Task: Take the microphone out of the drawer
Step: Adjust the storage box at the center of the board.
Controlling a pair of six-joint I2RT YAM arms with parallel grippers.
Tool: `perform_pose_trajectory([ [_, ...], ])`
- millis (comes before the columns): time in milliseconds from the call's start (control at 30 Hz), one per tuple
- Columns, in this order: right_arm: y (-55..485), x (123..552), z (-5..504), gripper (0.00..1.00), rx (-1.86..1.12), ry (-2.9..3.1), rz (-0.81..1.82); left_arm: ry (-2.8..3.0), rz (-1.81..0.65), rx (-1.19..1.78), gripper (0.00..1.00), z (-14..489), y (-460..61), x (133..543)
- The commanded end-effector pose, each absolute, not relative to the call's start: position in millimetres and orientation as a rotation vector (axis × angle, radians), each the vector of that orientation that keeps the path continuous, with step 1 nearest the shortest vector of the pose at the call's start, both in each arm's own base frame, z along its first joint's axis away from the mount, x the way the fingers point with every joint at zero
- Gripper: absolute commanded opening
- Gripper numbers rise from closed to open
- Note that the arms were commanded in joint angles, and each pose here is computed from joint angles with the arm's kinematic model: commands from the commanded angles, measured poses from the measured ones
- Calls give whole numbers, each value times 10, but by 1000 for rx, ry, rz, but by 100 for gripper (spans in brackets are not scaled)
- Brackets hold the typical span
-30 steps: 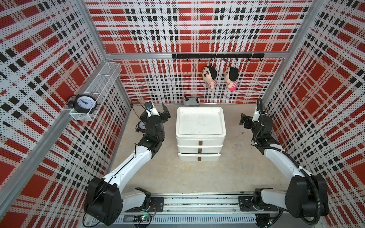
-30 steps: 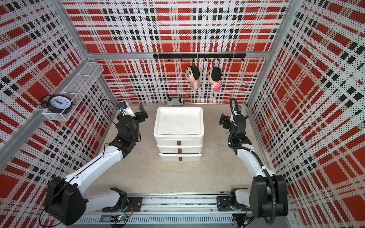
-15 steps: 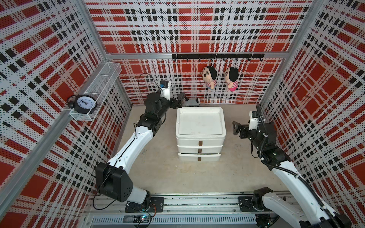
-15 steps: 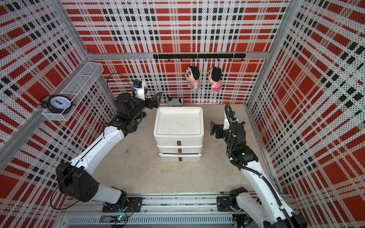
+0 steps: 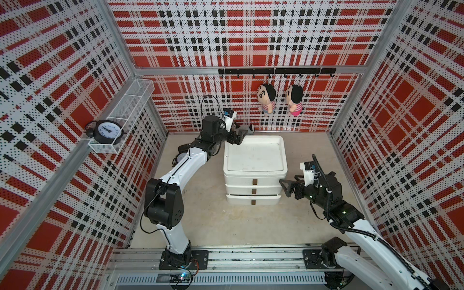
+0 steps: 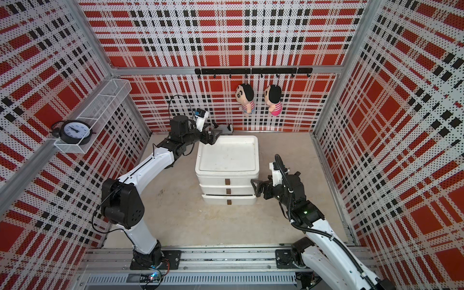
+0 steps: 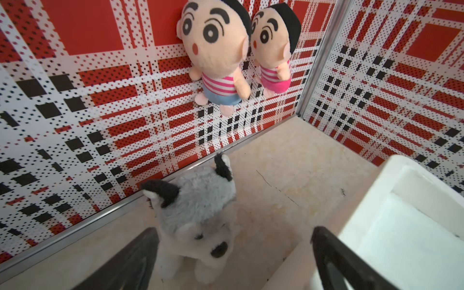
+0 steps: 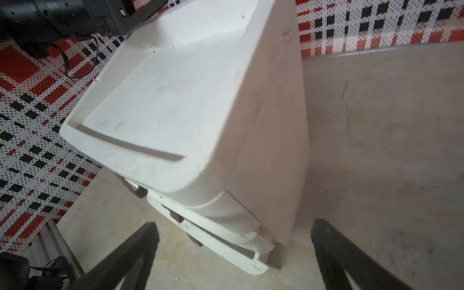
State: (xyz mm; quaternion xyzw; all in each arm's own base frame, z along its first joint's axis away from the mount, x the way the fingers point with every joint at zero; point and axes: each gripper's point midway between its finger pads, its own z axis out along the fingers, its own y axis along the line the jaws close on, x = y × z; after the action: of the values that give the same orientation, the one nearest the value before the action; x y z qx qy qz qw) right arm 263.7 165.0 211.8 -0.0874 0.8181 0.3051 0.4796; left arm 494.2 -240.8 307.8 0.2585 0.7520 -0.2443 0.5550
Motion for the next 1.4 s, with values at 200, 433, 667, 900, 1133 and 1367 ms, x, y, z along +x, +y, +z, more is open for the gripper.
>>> perform_pose_trajectory([
  [200,1978,2804,2155,100,-230,1885,949,1767,-662,629,98,3045,-2490,4714],
  [433,2127,2995,2164,100,-397,1848,880,1736,-675,478,98,3128,-2322,4674],
  [667,2219,3195,2190,100,-565,1767,982,1746,-683,415,98,3110,-2209,4533],
  [900,2286,3460,2249,100,-718,1667,1151,1775,-688,353,98,3026,-2174,4315],
  [1133,2291,3512,2583,100,-975,1360,1486,1856,-651,318,98,2833,-2177,3998],
  [1367,2365,4082,2531,100,-1014,1410,1602,1856,-674,273,98,2846,-2093,3771],
])
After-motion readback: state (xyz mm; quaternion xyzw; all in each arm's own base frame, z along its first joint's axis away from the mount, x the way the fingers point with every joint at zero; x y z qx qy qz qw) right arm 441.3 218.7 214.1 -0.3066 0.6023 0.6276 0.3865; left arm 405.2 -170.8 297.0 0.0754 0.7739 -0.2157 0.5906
